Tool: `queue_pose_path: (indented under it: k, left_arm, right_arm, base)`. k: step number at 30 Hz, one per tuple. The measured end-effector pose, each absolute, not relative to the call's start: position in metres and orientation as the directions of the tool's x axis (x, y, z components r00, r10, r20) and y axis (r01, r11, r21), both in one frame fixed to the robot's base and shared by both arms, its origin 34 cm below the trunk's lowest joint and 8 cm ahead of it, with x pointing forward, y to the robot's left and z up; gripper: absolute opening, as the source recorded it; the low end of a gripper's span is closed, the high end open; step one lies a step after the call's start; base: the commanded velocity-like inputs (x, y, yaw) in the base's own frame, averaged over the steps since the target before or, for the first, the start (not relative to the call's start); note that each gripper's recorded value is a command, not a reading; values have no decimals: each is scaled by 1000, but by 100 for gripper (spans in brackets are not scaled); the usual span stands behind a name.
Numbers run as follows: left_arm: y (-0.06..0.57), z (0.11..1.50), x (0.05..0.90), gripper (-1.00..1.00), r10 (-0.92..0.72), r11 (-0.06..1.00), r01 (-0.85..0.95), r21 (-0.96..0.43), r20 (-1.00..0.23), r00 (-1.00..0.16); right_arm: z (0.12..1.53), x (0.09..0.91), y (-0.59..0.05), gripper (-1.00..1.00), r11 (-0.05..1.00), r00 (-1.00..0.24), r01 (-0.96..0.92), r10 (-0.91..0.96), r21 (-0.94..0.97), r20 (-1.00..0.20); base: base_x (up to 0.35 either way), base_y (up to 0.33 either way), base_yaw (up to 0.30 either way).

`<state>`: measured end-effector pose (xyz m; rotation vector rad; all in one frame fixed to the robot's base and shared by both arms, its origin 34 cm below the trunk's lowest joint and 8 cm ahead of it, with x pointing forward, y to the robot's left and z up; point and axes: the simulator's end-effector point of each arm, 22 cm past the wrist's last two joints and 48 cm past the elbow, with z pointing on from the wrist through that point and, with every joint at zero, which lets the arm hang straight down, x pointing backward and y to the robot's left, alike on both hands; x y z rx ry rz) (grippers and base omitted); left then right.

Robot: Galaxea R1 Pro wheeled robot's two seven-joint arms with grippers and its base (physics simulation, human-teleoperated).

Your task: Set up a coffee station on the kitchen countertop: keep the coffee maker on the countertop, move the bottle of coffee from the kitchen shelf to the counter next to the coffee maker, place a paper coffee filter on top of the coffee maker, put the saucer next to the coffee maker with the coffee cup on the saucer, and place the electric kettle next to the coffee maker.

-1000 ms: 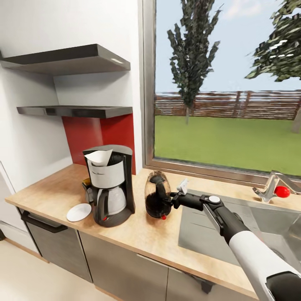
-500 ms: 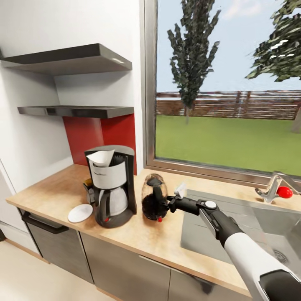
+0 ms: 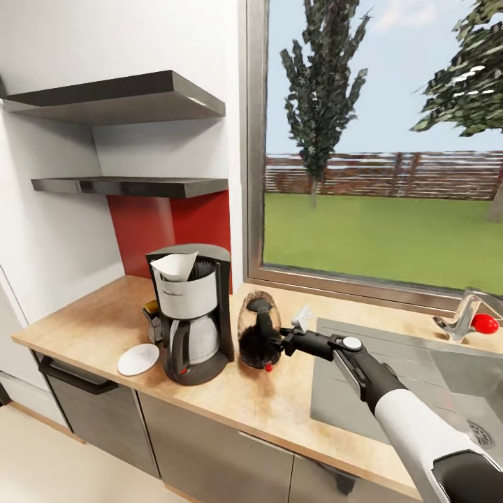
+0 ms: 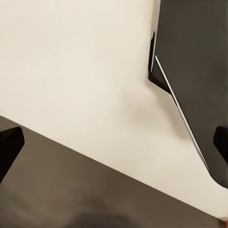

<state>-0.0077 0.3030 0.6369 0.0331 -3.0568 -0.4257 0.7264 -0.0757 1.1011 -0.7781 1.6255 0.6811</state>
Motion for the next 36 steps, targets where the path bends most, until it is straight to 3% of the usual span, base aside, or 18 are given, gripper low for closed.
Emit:
queue_pose_path:
  k: [7,31,32,36]
  left_arm:
    - [303,637,-8,100,-29,962,-13,274,52,-998]
    - [303,637,-8,100,-30,962,-15,274,51,-998]
    - [303,637,-8,100,-30,962,-15,274,51,-998]
    - [303,637,-8,100,-30,962,-15,274,51,-998]
  right_arm:
    - [1104,738,-85,-100,661,-100,-751,-123,-6,-987]
    - [1105,737,-78,-100,657,-95,-754,-118,-6,-988]
    - [1106,737,-76,100,655,-94,-756,-117,-6,-989]
    - [1107,737,-76,100,656,-94,-755,-111,-2,-989]
  base:
    - [0,0,0]
    - [0,28,0]
    - [0,0,0]
    - [0,0,0]
